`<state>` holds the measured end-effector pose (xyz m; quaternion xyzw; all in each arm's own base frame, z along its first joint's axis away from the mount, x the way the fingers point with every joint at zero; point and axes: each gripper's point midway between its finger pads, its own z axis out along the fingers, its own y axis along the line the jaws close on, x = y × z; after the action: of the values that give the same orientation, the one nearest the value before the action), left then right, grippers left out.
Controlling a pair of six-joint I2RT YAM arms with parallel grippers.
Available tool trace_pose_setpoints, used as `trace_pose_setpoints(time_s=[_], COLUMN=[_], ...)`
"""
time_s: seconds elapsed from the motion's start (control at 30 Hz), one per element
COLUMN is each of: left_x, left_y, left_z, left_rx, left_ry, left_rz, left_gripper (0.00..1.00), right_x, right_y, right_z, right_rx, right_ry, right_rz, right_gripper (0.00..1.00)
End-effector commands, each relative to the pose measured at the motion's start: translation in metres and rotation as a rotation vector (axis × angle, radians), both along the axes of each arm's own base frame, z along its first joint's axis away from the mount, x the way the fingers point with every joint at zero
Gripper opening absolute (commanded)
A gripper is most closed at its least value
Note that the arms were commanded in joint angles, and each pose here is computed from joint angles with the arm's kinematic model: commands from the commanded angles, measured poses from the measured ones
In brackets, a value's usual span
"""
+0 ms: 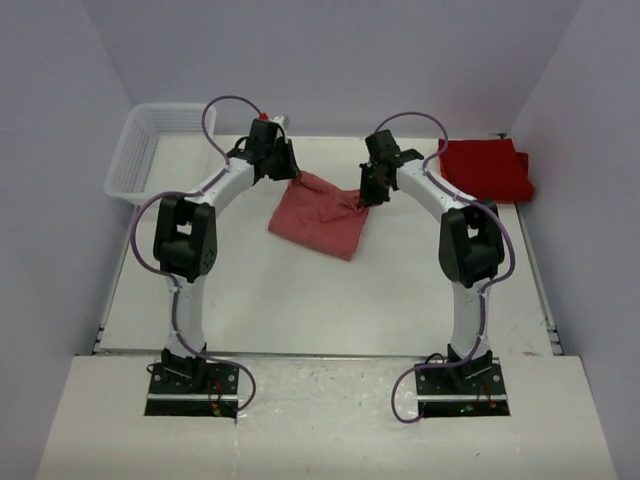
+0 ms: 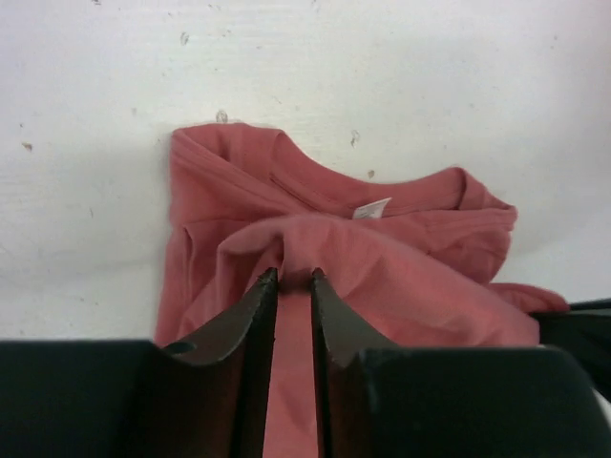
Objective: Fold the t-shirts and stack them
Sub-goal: Grab one side of the 2/3 rectangular tshirt with both arms, then fold the long partially folded tshirt into a neat square
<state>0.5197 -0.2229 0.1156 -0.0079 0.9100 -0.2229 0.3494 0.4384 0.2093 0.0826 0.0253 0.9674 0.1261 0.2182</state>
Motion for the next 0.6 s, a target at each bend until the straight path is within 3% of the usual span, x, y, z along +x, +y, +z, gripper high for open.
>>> trace_pose_setpoints(time_s=[0.0, 0.03, 0.07, 0.13, 0.17, 0.3, 0.43, 0.5, 0.57], left_x=[0.045, 0.052, 0.062, 0.077, 0.083, 0.075, 0.040, 0.016, -0.005], left_y=[0.022, 0.028, 0.036, 0.054, 0.059, 0.079, 0.041, 0.010, -0.016], left_z=[0.014, 0.009, 0.018, 0.014, 0.021, 0.079, 0.088, 0.082, 0.077], left_rx=[-0.012, 0.000, 0.034, 0.095, 0.102, 0.129, -0.028, -0.155, -0.298], left_ry=[-0.120, -0.112, -0.119, -0.145, -0.183, -0.336, -0.290, -0.252, -0.219], left_rz=[-0.004, 0.003, 0.027, 0.062, 0.074, 0.138, -0.025, -0.162, -0.289], left_gripper=[0.23, 0.25, 0.27, 0.37, 0.44, 0.45, 0.41, 0.31, 0.07], right_x=[0.035, 0.044, 0.059, 0.077, 0.088, 0.099, 0.069, 0.054, 0.037], right_y=[-0.004, -0.010, -0.011, -0.034, -0.039, -0.050, -0.037, -0.026, -0.008], right_z=[0.012, 0.010, 0.021, 0.009, 0.021, 0.052, 0.084, 0.084, 0.087], right_rx=[0.037, 0.025, 0.018, -0.086, -0.098, -0.125, -0.084, -0.011, 0.095], right_ry=[-0.053, -0.063, -0.106, -0.125, -0.165, -0.247, -0.259, -0.229, -0.192], right_rz=[0.024, 0.016, 0.024, -0.026, -0.029, -0.038, -0.007, 0.024, 0.083], right_gripper=[0.19, 0.29, 0.46, 0.53, 0.70, 0.80, 0.84, 0.82, 0.70])
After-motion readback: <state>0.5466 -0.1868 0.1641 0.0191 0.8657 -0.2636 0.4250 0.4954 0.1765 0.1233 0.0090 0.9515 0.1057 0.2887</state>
